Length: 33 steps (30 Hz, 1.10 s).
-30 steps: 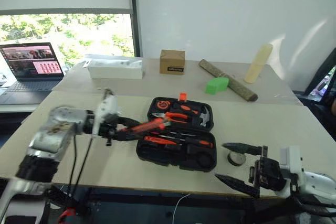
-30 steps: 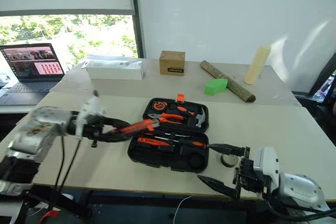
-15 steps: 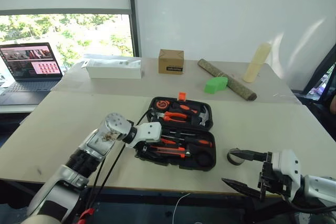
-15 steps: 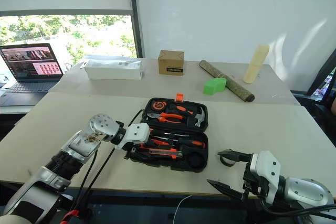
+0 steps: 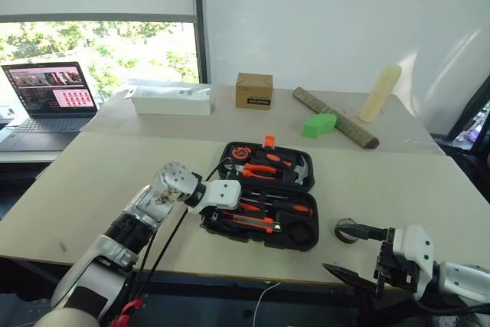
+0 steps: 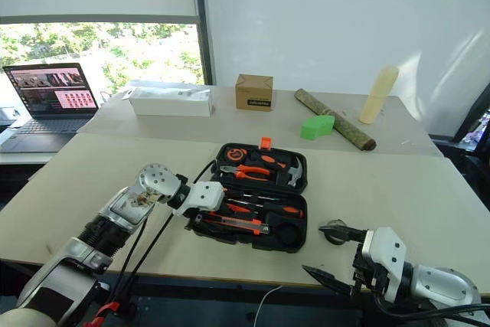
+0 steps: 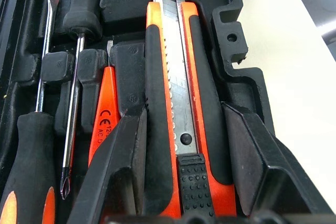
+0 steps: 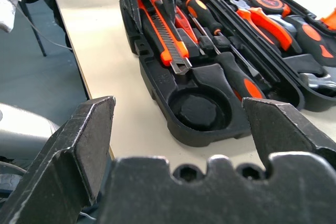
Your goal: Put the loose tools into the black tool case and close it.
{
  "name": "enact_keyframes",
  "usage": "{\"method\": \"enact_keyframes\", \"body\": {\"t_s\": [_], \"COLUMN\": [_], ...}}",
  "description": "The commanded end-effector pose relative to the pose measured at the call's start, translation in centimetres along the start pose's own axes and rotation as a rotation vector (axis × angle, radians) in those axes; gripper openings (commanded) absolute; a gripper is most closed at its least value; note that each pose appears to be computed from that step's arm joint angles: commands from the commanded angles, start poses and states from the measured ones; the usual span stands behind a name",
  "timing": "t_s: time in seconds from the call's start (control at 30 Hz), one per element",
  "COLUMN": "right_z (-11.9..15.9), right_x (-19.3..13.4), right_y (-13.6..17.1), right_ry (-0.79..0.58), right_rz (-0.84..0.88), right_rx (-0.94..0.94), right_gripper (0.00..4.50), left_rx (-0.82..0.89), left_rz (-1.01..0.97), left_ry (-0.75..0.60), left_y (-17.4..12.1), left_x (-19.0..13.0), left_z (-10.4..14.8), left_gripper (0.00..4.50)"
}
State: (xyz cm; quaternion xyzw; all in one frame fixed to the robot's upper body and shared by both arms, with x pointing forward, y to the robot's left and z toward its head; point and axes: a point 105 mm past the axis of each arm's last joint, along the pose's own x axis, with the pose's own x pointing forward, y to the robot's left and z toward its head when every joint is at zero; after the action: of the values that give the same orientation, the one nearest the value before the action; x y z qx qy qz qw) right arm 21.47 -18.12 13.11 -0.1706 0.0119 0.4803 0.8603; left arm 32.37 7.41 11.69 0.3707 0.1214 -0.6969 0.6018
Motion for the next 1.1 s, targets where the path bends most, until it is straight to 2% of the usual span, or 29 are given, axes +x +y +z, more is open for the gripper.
{"method": "enact_keyframes", "body": {"t_s": [0.03,0.13,0.37,0.47,0.6,0.77,0.8,1.1], "right_z": [1.0,1.4,1.6,1.7,1.7,1.6,1.6,1.5], "right_x": [0.5,0.8,1.0,1.0,1.1,1.2,1.2,1.1], "right_y": [-0.5,-0.7,-1.0,-1.1,-1.1,-1.2,-1.2,-1.0], "right_ry": [-0.028,-0.034,-0.037,-0.043,-0.043,-0.040,-0.040,-0.040], "right_rz": [-0.001,0.003,0.009,0.002,0.000,-0.002,-0.004,-0.006], "right_rx": [-0.036,-0.040,-0.038,-0.035,-0.031,-0.028,-0.028,-0.021], "right_gripper": [4.50,4.50,4.50,4.50,4.50,4.50,4.50,4.50], "left_rx": [0.008,0.034,0.036,0.048,0.036,0.013,0.010,-0.002], "left_rz": [0.008,0.054,0.126,0.150,0.107,0.085,0.093,0.074], "left_ry": [-0.060,-0.180,-0.311,-0.286,-0.302,-0.257,-0.241,-0.128], "left_y": [0.5,1.8,3.4,3.2,2.0,0.8,0.8,0.0], "left_x": [0.8,-0.2,-3.1,-3.5,-2.8,-1.3,-1.1,0.0], "left_z": [1.0,3.2,5.0,3.9,3.4,2.1,1.8,-0.2], "left_gripper": [3.25,4.25,4.25,3.56,2.08,0.22,0.08,0.08]}}
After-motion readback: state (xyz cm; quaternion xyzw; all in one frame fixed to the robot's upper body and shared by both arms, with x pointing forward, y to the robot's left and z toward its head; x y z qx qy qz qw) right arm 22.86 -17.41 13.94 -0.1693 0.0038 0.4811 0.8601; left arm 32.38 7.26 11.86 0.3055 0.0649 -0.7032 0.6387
